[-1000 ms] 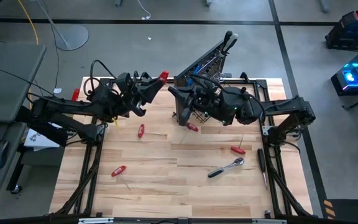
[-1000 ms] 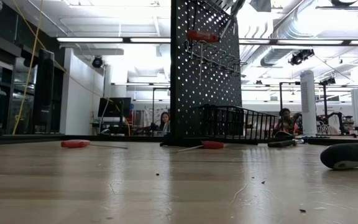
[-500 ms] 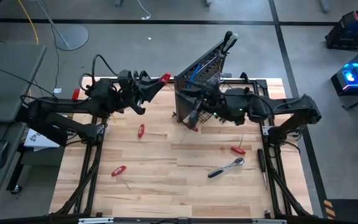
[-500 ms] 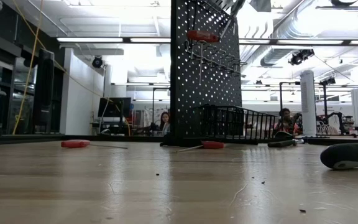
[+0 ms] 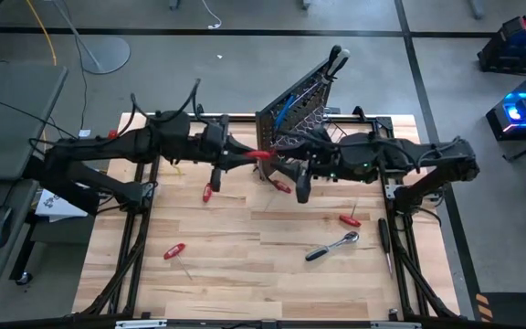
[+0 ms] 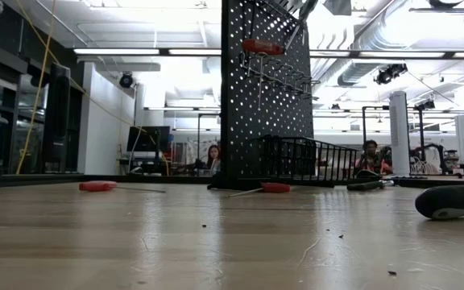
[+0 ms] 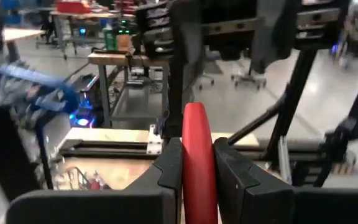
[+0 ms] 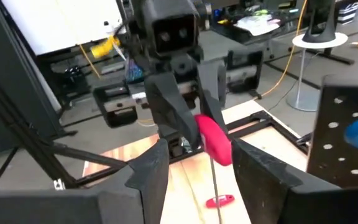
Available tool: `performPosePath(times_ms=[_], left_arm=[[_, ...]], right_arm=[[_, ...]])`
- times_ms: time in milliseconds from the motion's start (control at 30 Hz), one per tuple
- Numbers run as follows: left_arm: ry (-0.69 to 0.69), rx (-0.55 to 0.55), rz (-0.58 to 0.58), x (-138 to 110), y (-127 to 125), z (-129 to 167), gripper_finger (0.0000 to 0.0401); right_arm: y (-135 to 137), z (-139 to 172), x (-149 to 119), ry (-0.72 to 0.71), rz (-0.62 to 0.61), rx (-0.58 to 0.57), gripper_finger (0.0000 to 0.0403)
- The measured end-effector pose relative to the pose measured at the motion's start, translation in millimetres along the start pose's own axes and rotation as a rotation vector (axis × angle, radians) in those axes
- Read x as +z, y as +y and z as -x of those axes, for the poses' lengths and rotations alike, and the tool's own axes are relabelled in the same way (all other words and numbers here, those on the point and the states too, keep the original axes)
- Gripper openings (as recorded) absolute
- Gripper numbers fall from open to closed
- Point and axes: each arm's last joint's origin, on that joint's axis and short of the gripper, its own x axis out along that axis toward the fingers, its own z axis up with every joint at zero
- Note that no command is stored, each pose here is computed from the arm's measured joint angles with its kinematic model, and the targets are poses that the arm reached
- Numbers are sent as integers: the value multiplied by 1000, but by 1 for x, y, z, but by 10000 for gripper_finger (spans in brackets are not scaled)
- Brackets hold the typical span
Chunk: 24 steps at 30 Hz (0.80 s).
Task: Hang tools onto peg board
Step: Hang the red allen wrench on the peg board
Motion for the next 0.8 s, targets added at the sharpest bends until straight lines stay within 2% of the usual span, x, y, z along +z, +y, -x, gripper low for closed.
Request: performPosePath(times_ms=[133, 233, 567, 800], left_arm=[[21, -33, -140, 14, -10, -6, 45], [43, -34, -199, 16, -15, -12, 45], [38, -48, -222, 12, -18, -31, 45], [31, -42, -222, 15, -18, -25, 45]], right_arm=[[3, -7, -5, 25, 8, 26, 170], [3, -7, -5, 29, 26, 44, 170], [7, -14, -9, 46, 124, 92, 170], [7, -14, -11, 56, 182, 85, 170]])
